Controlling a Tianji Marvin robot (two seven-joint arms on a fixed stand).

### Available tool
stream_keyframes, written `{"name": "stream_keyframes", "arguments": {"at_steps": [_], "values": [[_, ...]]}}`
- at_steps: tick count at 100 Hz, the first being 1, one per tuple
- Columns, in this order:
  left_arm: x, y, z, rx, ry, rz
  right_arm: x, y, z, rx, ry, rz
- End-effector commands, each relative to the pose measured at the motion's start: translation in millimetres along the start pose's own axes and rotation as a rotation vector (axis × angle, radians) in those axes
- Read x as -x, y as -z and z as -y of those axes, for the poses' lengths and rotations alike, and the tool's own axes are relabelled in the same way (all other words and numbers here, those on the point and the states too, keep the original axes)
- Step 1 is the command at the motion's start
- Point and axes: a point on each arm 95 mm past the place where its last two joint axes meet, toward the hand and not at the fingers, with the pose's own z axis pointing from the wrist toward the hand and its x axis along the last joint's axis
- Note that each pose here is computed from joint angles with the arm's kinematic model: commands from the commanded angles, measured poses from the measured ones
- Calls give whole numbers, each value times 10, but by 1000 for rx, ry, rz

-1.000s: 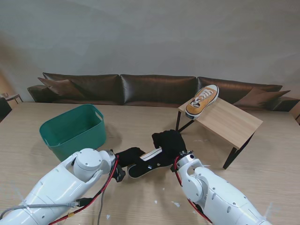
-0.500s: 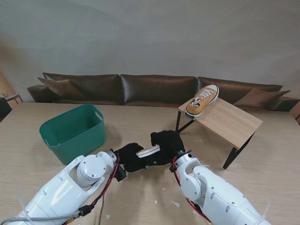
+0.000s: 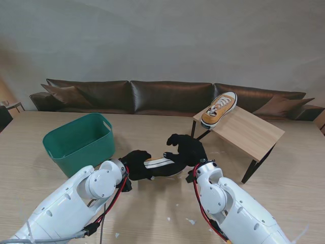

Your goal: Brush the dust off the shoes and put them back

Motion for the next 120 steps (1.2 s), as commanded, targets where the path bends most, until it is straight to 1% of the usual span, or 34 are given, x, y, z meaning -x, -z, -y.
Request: {"name": "stream_keyframes", "arguments": {"at_steps": [1, 11, 23, 36, 42, 47, 56, 68, 80, 84, 98, 103, 109, 120], "values": [[-68, -5, 141, -24, -25, -15, -38, 9, 2, -5, -10, 3], [-60, -26, 212, -63, -138, -6, -4, 12, -42, 23, -34, 27], [-53, -79, 269, -129, -276, 1, 56, 14, -76, 52, -54, 55], [-33, -149, 310, -210, -363, 7, 129, 11, -78, 66, -73, 84], [-20, -161, 340, -242, -428, 12, 162, 8, -75, 69, -76, 94], [-11, -166, 368, -255, -475, 18, 186, 6, -69, 70, -79, 102], [-4, -199, 398, -268, -523, 27, 220, 3, -52, 73, -87, 114], [-13, -265, 392, -214, -588, 32, 252, 8, -19, 75, -105, 132], [-40, -362, 300, -130, -600, 36, 275, 16, 7, 80, -115, 143], [-62, -380, 262, -89, -603, 38, 284, 18, 12, 81, -119, 146], [-131, -384, 151, 36, -609, 44, 311, 19, 13, 80, -132, 157], [-160, -370, 125, 70, -615, 47, 316, 18, 11, 81, -135, 159], [-188, -356, 94, 101, -619, 50, 319, 19, 9, 83, -137, 161], [-214, -340, 39, 134, -615, 56, 318, 26, 12, 85, -142, 165]]}}
